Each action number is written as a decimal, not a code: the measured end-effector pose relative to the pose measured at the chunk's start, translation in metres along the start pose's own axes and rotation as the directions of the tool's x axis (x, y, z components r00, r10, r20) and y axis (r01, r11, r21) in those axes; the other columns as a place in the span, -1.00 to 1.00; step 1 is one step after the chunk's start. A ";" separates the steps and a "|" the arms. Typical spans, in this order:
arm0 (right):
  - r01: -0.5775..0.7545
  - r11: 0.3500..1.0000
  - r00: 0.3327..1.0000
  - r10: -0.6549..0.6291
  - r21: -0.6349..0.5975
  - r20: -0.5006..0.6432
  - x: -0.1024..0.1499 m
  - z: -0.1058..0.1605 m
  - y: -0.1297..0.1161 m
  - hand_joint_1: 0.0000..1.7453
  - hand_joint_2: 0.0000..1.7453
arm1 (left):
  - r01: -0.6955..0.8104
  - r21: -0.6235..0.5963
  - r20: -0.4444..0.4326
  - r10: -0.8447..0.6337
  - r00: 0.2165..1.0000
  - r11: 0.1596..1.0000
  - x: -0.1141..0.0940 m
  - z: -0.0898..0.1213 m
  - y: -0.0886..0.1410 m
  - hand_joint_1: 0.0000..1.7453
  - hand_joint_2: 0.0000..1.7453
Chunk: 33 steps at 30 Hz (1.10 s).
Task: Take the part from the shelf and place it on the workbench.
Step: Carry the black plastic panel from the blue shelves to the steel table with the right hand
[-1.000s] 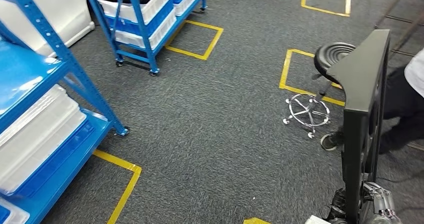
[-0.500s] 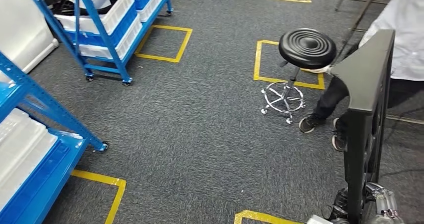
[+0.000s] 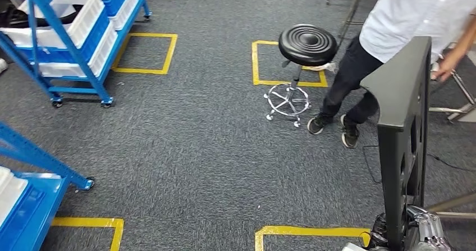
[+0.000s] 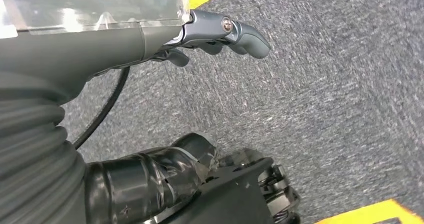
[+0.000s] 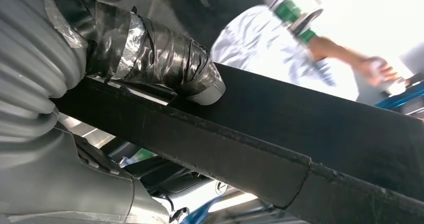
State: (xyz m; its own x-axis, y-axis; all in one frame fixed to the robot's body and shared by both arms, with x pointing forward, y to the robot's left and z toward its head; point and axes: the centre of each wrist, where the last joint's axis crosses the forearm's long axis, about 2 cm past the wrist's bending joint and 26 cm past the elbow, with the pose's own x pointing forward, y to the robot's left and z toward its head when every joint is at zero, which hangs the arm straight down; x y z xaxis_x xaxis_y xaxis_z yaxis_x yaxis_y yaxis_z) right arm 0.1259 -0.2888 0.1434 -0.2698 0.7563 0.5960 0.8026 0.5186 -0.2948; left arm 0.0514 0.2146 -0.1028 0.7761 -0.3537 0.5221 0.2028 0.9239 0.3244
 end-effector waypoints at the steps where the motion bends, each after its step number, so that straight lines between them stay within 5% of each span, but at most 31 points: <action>1: 0.000 1.000 1.000 0.000 0.001 -0.001 0.000 0.000 0.000 1.00 1.00 | 0.000 0.000 -0.001 0.000 1.000 1.000 0.000 0.000 0.000 -1.00 1.00; 33: 0.002 1.000 1.000 -0.002 -0.017 0.007 0.004 -0.003 -0.001 1.00 1.00 | 0.003 0.004 0.019 -0.003 1.000 1.000 -0.001 -0.001 0.003 -1.00 1.00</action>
State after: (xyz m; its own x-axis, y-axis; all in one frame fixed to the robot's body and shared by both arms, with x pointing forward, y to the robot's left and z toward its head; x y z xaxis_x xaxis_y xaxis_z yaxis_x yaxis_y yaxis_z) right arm 0.1258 -0.2873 0.1483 -0.2746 0.7582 0.5914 0.8110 0.5131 -0.2812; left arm 0.0518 0.2181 -0.1032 0.7642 -0.3593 0.5356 0.2029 0.9222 0.3292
